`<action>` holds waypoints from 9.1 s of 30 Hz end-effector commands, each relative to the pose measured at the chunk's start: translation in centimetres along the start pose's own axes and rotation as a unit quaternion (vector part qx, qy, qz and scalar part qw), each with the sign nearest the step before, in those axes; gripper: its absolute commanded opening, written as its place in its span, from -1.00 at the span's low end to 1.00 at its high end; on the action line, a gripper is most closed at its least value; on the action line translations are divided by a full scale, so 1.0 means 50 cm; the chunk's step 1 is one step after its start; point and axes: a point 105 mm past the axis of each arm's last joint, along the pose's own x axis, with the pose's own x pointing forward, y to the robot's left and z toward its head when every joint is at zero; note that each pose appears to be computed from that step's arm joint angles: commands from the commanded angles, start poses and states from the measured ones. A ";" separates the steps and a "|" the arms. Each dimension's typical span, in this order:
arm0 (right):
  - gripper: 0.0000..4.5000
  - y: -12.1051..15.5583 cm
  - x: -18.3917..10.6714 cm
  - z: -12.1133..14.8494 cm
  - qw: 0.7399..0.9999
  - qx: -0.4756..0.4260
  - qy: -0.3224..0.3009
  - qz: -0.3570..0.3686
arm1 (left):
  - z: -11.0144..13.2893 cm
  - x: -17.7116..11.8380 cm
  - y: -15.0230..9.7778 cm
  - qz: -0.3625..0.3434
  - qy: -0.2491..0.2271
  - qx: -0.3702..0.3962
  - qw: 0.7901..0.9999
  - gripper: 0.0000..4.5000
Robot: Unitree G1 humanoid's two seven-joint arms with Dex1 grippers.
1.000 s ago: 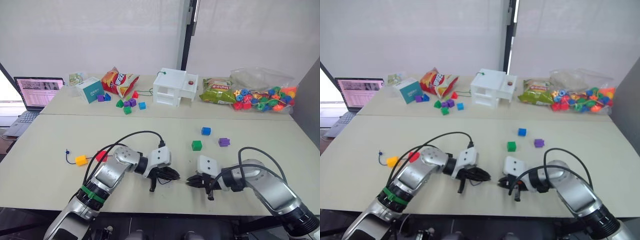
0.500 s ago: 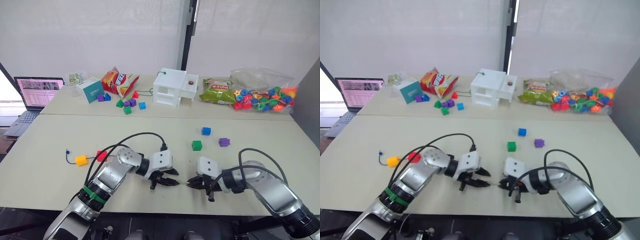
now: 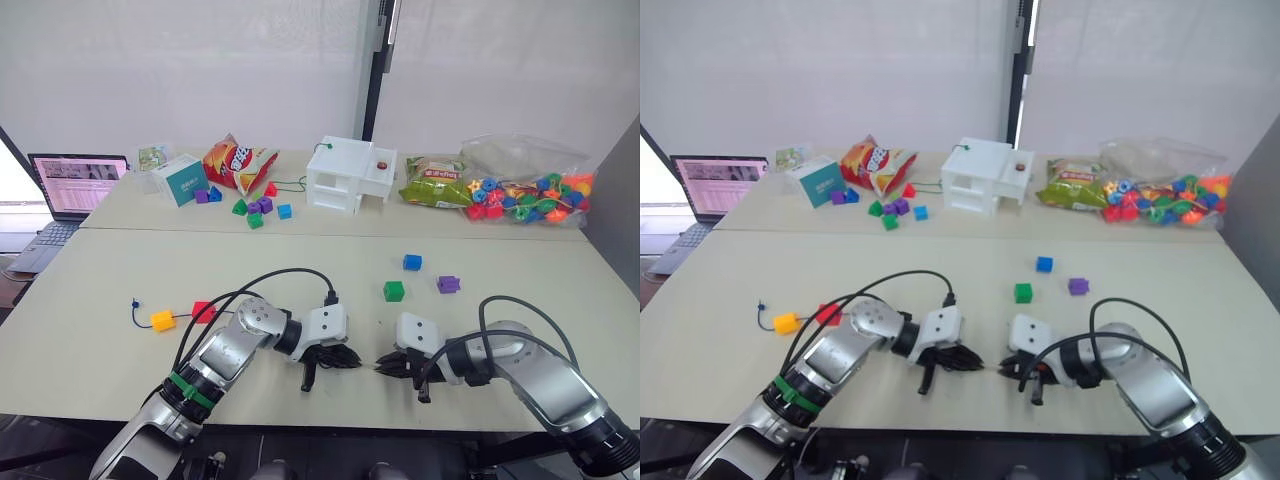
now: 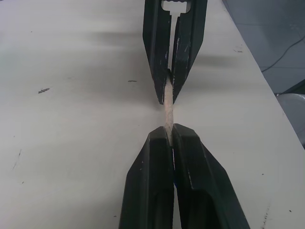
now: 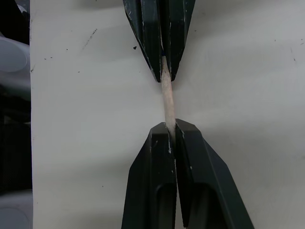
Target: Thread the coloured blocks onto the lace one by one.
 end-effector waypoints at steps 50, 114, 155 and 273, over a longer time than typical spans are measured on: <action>-0.47 -0.292 -0.120 -0.093 0.761 0.270 -0.161 -0.567 | -0.007 -0.064 0.006 0.059 0.018 -0.019 0.998 -1.00; 0.97 -0.047 -0.044 -0.006 0.995 -0.088 -0.009 0.057 | 0.003 -0.088 -0.034 0.059 0.031 -0.038 0.997 -1.00; -0.39 -0.032 0.022 0.008 0.997 -0.068 -0.015 0.022 | 0.026 -0.062 -0.009 0.070 0.094 -0.038 0.992 -1.00; 1.00 0.008 -0.081 -0.024 0.995 0.027 0.002 -0.100 | 0.025 0.085 0.014 -0.015 0.035 0.058 0.998 -0.37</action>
